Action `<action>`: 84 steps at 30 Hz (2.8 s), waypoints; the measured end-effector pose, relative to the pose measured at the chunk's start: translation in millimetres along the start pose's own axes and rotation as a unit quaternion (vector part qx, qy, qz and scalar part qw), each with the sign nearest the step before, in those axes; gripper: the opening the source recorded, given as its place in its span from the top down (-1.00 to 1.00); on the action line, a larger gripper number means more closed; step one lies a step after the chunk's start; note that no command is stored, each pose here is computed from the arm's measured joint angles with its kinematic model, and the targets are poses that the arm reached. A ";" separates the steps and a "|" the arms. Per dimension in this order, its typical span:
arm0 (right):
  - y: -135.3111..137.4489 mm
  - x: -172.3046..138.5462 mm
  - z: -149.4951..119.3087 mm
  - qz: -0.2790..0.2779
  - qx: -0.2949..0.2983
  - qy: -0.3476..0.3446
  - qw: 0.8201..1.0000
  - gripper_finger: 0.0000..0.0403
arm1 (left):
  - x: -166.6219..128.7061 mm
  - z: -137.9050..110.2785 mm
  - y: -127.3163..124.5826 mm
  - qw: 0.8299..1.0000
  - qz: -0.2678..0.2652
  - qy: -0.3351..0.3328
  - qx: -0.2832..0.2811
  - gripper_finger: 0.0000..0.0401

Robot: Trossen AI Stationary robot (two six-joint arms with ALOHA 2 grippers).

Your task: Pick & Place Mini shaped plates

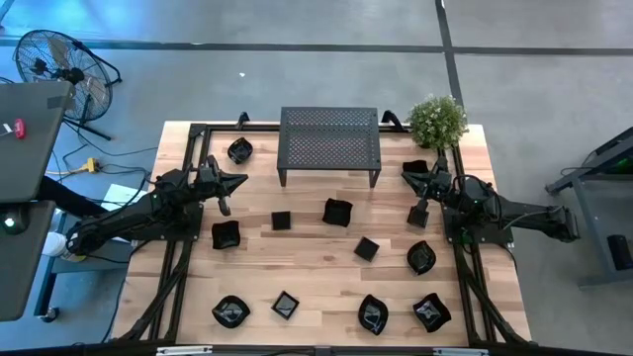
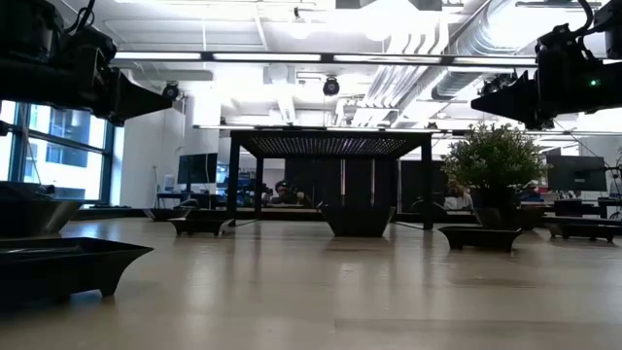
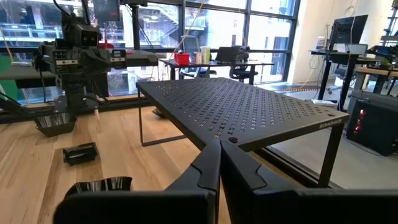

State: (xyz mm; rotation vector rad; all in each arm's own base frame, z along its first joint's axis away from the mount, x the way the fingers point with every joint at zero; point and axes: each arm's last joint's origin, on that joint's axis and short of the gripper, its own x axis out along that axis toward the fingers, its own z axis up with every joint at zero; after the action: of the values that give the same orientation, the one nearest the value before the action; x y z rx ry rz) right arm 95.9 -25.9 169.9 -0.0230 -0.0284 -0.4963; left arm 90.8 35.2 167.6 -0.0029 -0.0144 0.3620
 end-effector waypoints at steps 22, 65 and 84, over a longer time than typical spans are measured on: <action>-0.3 0.0 0.0 -0.006 0.000 0.000 1.000 0.98 | 0.0 0.0 0.0 1.000 0.000 0.000 0.000 0.99; 110.0 86.6 45.5 0.096 0.322 0.527 0.781 0.83 | -1.8 12.3 3.8 0.972 0.059 -0.042 -0.222 1.00; 113.3 126.6 -33.3 0.101 0.178 0.603 0.771 0.36 | -1.9 6.4 3.8 0.973 0.067 -0.007 -0.220 1.00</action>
State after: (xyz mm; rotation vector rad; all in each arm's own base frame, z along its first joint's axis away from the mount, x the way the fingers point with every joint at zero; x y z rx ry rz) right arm 261.9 12.6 139.1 0.6700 1.1477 -0.2072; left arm 87.6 38.1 173.9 -0.4418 -0.1081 0.4879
